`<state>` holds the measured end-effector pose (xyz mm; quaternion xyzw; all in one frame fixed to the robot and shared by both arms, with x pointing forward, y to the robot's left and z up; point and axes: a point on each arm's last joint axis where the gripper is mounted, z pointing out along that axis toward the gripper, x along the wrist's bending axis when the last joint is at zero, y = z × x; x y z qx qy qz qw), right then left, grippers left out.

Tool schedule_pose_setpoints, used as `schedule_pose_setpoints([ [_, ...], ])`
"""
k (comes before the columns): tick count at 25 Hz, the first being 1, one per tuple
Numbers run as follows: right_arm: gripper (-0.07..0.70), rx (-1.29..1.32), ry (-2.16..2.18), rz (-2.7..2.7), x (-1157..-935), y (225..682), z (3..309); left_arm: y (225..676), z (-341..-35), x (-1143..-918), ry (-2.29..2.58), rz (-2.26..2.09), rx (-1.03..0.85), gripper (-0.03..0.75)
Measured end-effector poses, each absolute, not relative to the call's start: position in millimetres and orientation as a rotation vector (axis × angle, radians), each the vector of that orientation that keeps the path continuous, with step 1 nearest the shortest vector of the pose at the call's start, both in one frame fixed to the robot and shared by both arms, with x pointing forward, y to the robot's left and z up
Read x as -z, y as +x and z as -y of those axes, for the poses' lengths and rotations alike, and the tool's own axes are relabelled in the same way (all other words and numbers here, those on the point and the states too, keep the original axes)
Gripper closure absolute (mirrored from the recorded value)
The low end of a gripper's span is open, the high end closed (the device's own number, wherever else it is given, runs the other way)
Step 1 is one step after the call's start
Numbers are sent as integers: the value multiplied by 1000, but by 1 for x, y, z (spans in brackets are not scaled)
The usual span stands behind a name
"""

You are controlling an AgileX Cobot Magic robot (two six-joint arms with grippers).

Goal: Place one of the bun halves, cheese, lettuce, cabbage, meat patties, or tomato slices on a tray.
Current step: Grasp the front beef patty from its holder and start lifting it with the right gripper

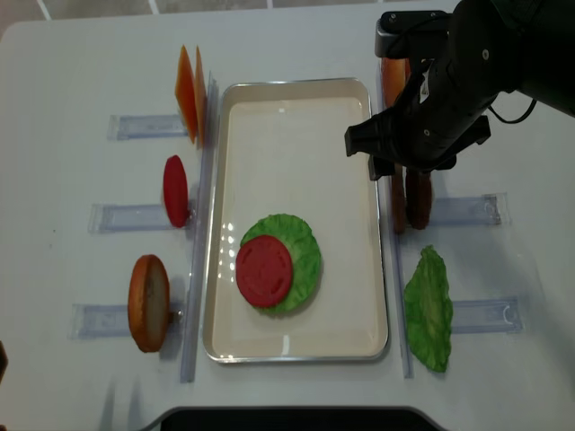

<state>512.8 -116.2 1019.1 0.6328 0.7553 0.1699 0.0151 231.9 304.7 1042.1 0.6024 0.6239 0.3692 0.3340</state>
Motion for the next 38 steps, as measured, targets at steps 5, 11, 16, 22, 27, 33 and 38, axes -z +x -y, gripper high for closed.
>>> schedule_pose_setpoints([
  [5,236,-534,1953,-2350,-1019,514,116,232,-305,-1042,1573,-1629,-964,433],
  [11,236,-527,1940,-2350,-1019,514,117,232,-305,-1042,1573,-1629,-964,433],
  [16,236,-508,1942,-2355,-1016,515,117,232,-305,-1042,1573,-1629,-964,433],
  [22,236,-375,1960,-2401,-987,522,112,232,-305,-1042,1573,-1629,-964,433],
  [27,236,-350,1961,-2411,-976,525,110,232,-305,-1042,1573,-1629,-964,433],
  [33,245,-343,1960,-2413,-973,526,110,232,-305,-1042,1573,-1629,-964,433],
  [38,337,-341,1957,-2415,-973,526,110,232,-305,-1042,1573,-1629,-964,433],
])
